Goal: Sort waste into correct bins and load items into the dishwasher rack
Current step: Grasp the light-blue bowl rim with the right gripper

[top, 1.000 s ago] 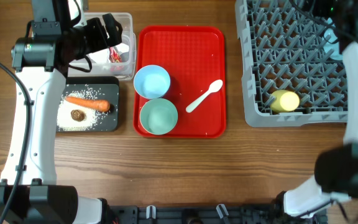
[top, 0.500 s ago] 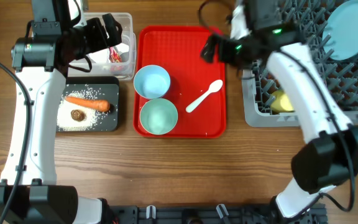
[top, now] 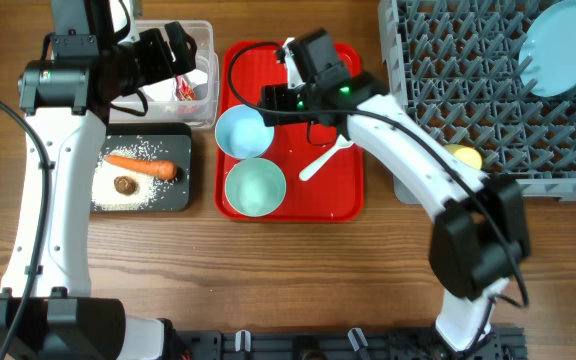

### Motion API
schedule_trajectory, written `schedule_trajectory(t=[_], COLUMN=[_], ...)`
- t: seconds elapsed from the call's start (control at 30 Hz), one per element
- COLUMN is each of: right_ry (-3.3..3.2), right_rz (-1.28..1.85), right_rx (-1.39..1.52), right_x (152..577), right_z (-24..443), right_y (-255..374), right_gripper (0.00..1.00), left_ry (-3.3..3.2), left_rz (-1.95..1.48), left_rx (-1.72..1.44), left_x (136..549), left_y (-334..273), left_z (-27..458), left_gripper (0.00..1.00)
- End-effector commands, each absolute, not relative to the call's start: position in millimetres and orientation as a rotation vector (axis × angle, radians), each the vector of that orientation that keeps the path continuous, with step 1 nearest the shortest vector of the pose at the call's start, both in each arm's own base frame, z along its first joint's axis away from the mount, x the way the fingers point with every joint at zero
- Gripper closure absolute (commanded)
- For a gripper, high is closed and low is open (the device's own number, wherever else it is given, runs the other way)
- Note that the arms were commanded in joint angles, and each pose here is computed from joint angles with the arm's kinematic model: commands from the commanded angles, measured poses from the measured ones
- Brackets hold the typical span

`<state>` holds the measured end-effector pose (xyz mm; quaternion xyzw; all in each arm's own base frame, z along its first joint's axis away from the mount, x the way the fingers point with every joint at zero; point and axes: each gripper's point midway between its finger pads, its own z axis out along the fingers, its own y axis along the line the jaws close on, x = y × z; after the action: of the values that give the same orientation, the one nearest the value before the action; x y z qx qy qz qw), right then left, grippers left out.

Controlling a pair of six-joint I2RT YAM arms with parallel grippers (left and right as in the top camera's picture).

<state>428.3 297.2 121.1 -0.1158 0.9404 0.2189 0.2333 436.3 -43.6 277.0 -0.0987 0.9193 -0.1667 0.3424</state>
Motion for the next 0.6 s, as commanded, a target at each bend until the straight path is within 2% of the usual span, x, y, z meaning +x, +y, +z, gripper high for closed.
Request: schedule_trajectory(t=[0.0, 0.13, 0.2, 0.27, 0.37, 0.47, 0.57], right_ry=[2.653, 2.711, 2.728, 2.73, 2.733, 2.763, 2.762], right_rz=[0.591, 0.581, 0.574, 0.576, 0.585, 0.62, 0.625], right_rx=[-0.302, -0.264, -0.261, -0.254, -0.231, -0.236, -0.225], right_x=[433.2, 433.7, 433.3, 433.7, 434.7, 429.8, 431.5], right_z=[75.7, 42.5, 32.8, 30.5, 28.8, 17.2, 17.4], right_y=[298.9, 299.4, 298.6, 299.0, 299.9, 303.8, 302.0], right_gripper=[0.37, 0.57, 0.7, 0.78, 0.79, 0.75, 0.94], left_ry=[2.39, 2.39, 2.39, 2.39, 2.39, 2.39, 2.39], left_rz=[-0.426, -0.426, -0.426, -0.426, -0.426, -0.426, -0.426], left_rx=[-0.261, -0.261, -0.261, -0.261, -0.261, -0.261, -0.261], left_x=[438.3, 438.3, 438.3, 438.3, 438.3, 438.3, 438.3], left_y=[-40.6, -40.6, -40.6, -40.6, -40.6, -40.6, -40.6], left_z=[275.6, 275.6, 275.6, 275.6, 275.6, 275.6, 275.6], left_gripper=[0.0, 0.0, 0.0, 0.0, 0.0, 0.0, 0.0])
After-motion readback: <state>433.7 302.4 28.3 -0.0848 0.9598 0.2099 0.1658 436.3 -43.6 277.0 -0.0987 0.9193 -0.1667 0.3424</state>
